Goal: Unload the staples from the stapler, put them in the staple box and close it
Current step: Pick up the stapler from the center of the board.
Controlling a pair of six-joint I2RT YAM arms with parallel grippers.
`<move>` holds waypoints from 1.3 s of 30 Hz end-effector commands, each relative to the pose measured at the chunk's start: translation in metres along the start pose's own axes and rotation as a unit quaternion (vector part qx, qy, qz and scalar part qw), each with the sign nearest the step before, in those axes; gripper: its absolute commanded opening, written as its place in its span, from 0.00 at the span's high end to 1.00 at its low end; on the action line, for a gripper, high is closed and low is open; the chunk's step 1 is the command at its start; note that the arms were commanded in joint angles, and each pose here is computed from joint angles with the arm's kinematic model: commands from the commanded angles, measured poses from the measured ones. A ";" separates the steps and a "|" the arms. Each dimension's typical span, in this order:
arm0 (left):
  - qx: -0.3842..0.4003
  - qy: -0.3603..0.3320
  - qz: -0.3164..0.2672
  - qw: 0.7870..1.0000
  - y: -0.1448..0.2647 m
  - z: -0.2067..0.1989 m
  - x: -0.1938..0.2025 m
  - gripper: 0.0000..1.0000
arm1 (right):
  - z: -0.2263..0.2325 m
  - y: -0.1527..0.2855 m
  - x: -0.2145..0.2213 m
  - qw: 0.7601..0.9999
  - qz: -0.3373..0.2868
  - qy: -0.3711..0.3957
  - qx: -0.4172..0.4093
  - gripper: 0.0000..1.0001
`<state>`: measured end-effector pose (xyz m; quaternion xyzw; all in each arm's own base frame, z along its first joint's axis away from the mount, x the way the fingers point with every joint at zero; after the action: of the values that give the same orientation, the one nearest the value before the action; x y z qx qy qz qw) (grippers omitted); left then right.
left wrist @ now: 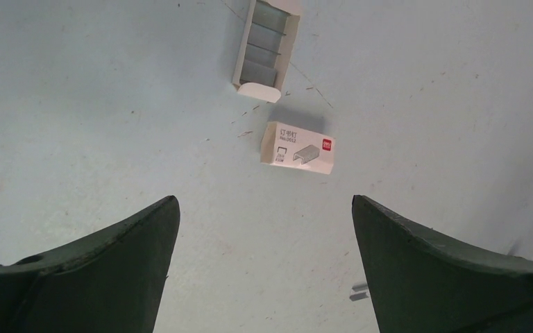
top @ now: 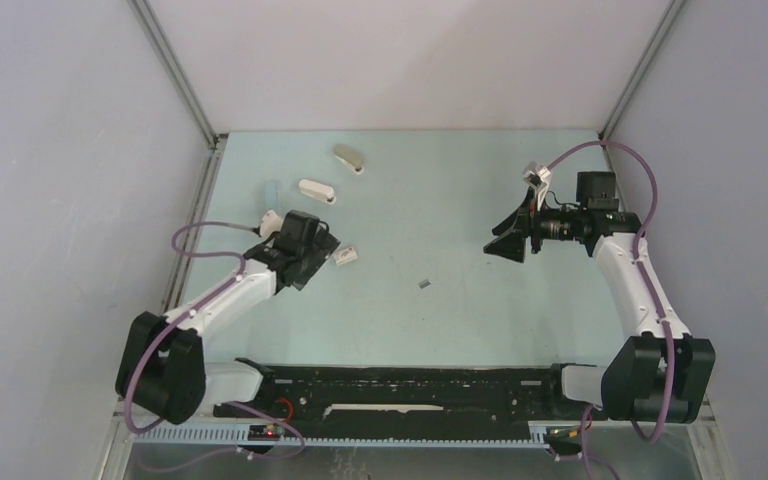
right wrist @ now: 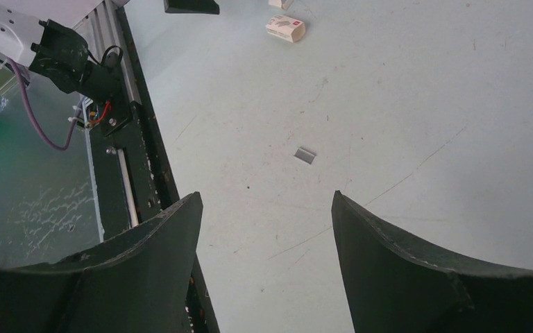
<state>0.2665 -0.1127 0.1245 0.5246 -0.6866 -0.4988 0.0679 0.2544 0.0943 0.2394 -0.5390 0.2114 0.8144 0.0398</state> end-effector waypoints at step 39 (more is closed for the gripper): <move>-0.122 -0.306 -0.021 0.944 -0.099 -0.034 -0.212 0.20 | -0.011 -0.001 0.002 1.000 -0.004 -0.011 0.005 0.22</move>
<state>0.4435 0.0122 0.1570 0.3935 -0.6326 -0.6601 -0.0958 0.2636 0.0909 0.2308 -0.5289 0.2188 0.8189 0.0429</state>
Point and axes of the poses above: each gripper's point midway between its finger pads, its own y axis back along the fingers, its own z axis along the line the jaws close on, x = y × z, the point moved 5 cm from there along y, back along the fingers, and after that the axes turned 3 degrees about y, right-handed, at the moved point
